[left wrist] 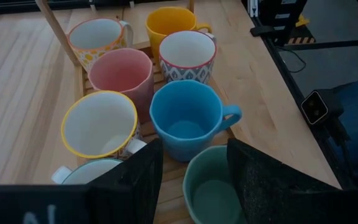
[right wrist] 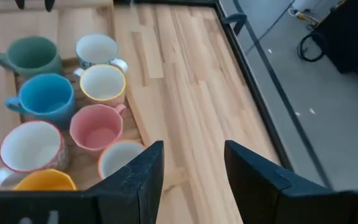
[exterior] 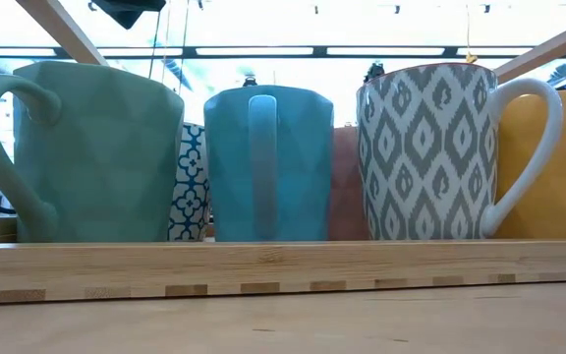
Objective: Place coffee mugs
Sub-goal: Return to Home Position
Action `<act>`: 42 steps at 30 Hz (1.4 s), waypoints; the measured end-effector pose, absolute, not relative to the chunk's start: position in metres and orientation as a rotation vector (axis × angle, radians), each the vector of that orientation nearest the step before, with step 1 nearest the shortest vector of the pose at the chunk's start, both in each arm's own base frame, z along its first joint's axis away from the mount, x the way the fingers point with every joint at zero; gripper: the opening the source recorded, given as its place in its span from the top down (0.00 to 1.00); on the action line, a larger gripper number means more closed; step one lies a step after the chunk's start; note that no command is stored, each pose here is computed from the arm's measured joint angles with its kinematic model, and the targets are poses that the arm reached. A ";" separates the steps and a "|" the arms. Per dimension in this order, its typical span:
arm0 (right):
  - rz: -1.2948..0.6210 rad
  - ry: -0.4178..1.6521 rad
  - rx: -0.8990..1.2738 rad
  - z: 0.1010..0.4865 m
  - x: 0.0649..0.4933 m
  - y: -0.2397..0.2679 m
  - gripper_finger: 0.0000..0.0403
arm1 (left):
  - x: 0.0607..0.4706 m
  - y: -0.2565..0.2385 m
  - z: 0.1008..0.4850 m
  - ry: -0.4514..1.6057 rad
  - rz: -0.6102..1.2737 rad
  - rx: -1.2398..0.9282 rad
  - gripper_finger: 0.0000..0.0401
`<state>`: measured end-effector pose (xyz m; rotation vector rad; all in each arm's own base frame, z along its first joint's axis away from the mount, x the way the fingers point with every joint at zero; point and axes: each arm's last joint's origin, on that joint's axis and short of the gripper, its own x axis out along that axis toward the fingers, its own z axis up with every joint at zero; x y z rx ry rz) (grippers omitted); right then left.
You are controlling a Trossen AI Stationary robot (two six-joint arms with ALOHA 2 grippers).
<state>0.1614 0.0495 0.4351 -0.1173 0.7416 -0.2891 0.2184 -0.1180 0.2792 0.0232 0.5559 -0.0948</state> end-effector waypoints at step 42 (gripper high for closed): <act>-0.006 -0.006 0.104 0.242 0.074 0.018 0.57 | 0.219 -0.118 0.279 0.553 -0.095 0.022 0.54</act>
